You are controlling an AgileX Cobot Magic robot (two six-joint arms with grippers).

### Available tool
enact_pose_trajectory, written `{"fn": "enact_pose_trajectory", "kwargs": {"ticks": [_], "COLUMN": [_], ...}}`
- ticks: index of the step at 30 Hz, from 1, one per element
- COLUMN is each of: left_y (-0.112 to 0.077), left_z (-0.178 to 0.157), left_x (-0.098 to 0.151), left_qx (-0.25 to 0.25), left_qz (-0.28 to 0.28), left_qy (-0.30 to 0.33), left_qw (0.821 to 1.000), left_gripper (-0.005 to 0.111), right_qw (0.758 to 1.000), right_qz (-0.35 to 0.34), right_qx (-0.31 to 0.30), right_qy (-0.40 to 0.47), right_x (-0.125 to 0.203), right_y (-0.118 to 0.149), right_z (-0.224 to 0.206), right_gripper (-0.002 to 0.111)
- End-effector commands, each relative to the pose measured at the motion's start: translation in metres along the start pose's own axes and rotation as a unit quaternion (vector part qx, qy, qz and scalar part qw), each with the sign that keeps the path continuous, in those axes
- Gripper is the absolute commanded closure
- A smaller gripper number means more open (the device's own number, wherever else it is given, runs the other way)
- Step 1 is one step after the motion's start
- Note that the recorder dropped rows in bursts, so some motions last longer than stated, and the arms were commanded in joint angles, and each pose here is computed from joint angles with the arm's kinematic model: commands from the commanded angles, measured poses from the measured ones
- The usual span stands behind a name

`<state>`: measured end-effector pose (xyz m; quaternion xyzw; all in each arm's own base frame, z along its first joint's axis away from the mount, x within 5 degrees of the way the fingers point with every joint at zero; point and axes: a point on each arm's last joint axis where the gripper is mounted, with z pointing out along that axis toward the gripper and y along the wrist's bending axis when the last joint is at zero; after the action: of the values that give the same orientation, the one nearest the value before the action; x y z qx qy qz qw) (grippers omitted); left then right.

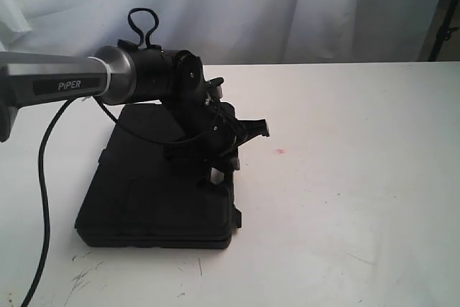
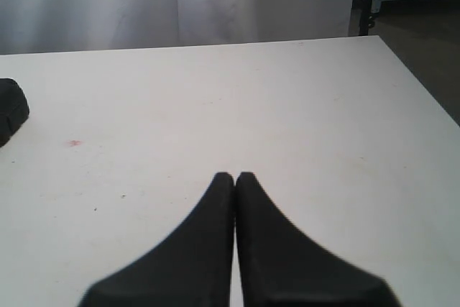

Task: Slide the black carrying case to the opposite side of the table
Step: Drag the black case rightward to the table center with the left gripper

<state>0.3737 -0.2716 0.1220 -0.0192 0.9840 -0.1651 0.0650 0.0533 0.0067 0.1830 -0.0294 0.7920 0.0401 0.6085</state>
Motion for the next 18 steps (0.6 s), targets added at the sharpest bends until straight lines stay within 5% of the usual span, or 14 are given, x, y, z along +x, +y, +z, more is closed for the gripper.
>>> {"fn": "enact_pose_trajectory", "kwargs": {"ticks": [1,18], "left_y": [-0.014,-0.037], "left_z": [0.0,0.005], "left_x": [0.003,0.013], "left_qx": [0.031,0.068], "left_qz": [-0.022,-0.016], "left_qy": [-0.012,-0.04], "left_qw": [0.999,0.997], "left_gripper": [0.107,0.107], "right_qw": [1.0,1.0], "right_qz": [0.0,0.0], "right_qx": [0.005,0.005], "right_qy": [-0.001,-0.001], "right_x": [0.001,0.001], "right_y": [-0.001,-0.001], "right_z": [0.0,0.0], "right_gripper": [0.108,0.108]}}
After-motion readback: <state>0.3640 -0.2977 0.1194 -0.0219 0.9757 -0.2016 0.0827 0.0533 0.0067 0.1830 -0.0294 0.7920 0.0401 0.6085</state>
